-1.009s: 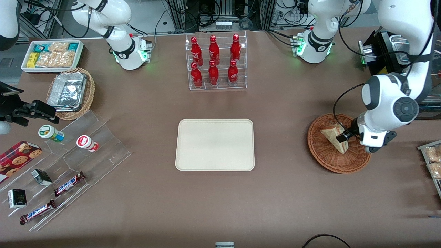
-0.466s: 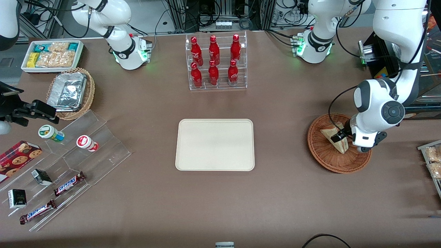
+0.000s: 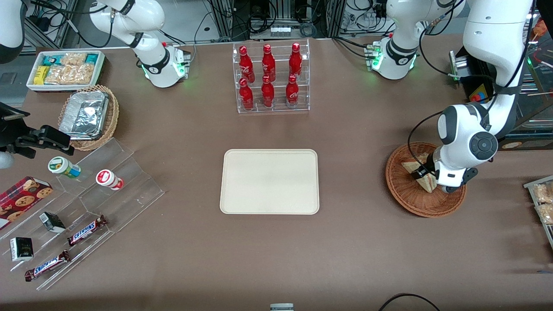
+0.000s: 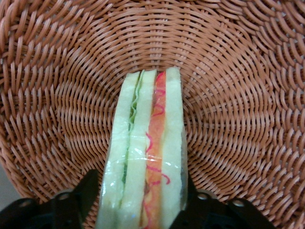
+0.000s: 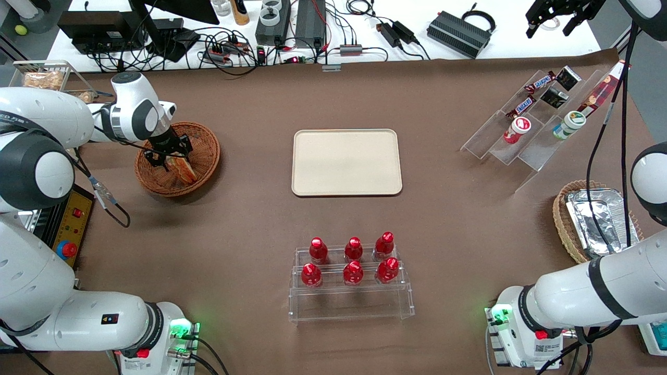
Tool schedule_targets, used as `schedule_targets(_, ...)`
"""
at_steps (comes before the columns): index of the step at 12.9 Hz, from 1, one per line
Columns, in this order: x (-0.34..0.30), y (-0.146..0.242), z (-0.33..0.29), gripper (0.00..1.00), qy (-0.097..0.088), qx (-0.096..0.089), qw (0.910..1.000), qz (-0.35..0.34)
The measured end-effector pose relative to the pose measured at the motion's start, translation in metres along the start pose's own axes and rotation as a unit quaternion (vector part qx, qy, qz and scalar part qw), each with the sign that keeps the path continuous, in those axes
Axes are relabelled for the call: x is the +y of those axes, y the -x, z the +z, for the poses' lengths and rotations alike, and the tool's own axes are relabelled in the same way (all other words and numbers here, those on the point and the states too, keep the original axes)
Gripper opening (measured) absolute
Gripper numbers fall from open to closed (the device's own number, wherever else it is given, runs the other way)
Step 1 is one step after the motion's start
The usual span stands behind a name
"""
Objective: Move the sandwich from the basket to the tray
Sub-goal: 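Lower the open left gripper around the sandwich wedge in the basket, then close the left gripper on the sandwich and lift it from the basket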
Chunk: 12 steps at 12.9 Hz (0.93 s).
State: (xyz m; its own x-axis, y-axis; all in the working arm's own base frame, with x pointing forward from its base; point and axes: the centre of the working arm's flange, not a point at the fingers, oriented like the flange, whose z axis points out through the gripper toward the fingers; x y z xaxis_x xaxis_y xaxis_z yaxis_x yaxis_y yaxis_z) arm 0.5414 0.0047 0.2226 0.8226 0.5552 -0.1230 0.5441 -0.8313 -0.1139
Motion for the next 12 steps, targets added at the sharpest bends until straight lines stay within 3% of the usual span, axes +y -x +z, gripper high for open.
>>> schedule_targets(2,0.002,0.0,-0.002,0.44,-0.001,-0.002,1.0,0.002)
schedule_targets(3,0.003,0.001,-0.006,0.37,-0.004,-0.007,1.0,0.004)
schedule_targets(6,0.014,0.001,-0.055,0.35,-0.015,-0.023,0.9995,0.014)
schedule_targets(9,0.066,0.022,-0.136,0.35,-0.013,-0.006,0.9981,0.059)
schedule_targets(11,0.111,0.049,-0.164,0.35,-0.006,0.012,0.9952,0.097)
schedule_targets(12,0.131,0.063,-0.165,0.35,-0.002,0.012,0.9935,0.113)
